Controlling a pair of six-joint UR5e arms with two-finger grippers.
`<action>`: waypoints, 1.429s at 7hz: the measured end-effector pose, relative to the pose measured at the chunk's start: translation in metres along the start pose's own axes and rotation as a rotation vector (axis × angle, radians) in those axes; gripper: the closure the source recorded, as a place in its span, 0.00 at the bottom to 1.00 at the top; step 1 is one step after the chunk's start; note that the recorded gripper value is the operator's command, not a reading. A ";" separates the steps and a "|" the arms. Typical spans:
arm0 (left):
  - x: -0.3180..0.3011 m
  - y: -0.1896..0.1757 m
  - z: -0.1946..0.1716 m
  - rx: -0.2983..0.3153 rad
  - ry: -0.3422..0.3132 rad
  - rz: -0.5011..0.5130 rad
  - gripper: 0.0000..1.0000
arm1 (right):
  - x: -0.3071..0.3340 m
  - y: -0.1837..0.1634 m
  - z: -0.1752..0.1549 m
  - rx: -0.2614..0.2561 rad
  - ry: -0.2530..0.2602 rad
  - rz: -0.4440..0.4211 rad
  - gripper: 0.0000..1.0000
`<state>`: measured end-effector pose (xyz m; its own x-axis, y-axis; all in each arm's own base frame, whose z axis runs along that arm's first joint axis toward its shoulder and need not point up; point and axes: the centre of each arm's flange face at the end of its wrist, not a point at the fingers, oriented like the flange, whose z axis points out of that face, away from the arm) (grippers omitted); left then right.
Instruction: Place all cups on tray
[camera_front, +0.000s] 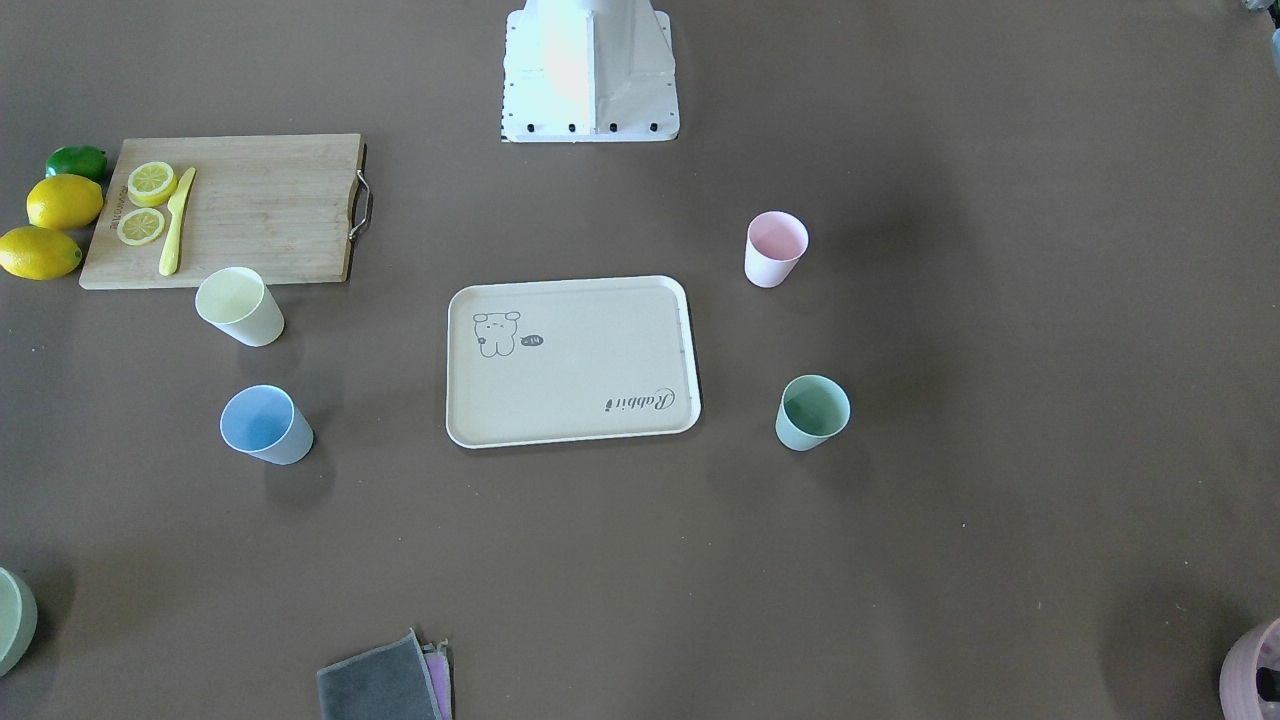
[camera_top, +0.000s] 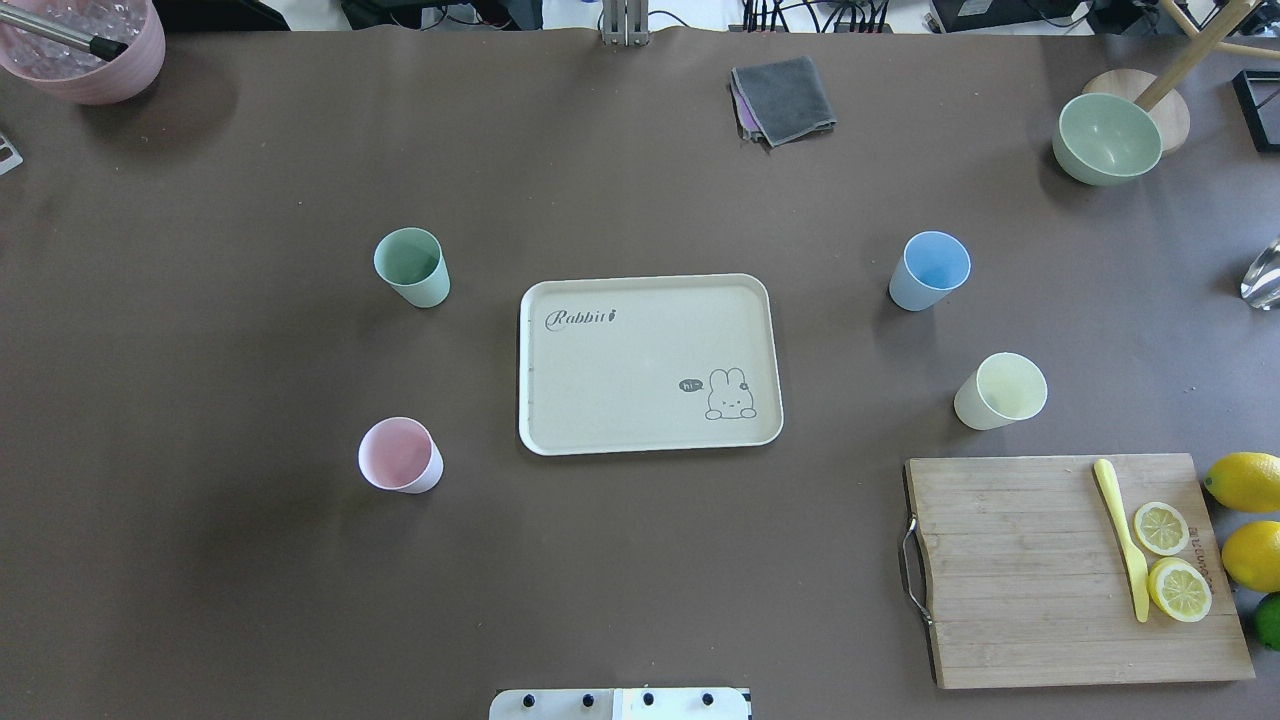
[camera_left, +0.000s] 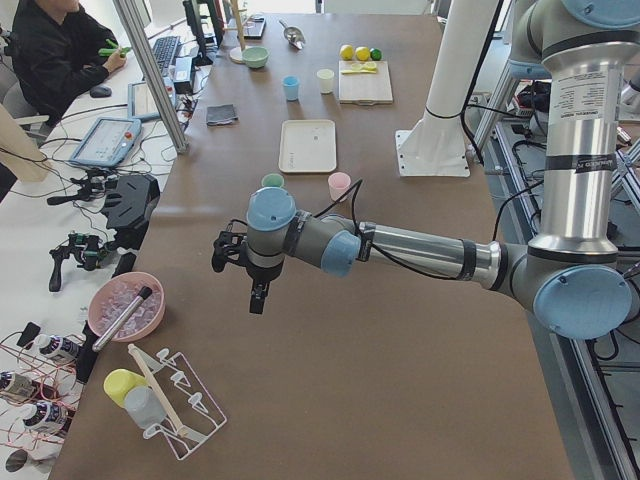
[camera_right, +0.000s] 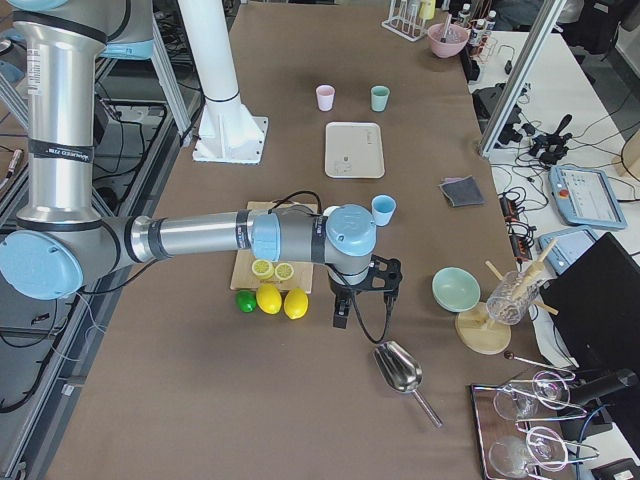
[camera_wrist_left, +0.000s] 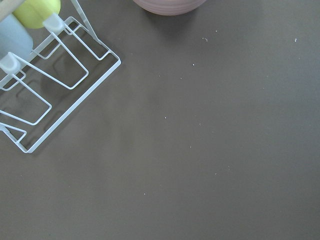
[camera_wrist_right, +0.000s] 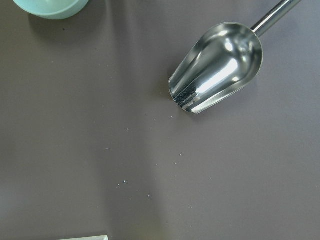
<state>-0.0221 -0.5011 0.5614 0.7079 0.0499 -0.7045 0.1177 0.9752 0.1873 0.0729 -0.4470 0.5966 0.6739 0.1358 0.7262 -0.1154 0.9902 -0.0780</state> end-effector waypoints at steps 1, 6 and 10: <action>0.000 0.000 0.000 0.001 0.000 0.001 0.02 | -0.002 -0.001 0.000 0.001 0.005 -0.004 0.00; 0.012 -0.012 -0.009 0.032 0.009 0.033 0.01 | -0.031 -0.007 0.004 0.013 -0.026 0.020 0.00; 0.010 -0.009 -0.007 0.045 0.013 0.042 0.02 | -0.137 -0.016 0.015 0.022 -0.089 -0.167 0.00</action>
<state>-0.0214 -0.5078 0.5481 0.7038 0.0939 -0.7041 0.1191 0.9616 0.2473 -0.0282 -0.4816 0.5083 0.6178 -0.0347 0.7856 -0.0243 0.9977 0.0632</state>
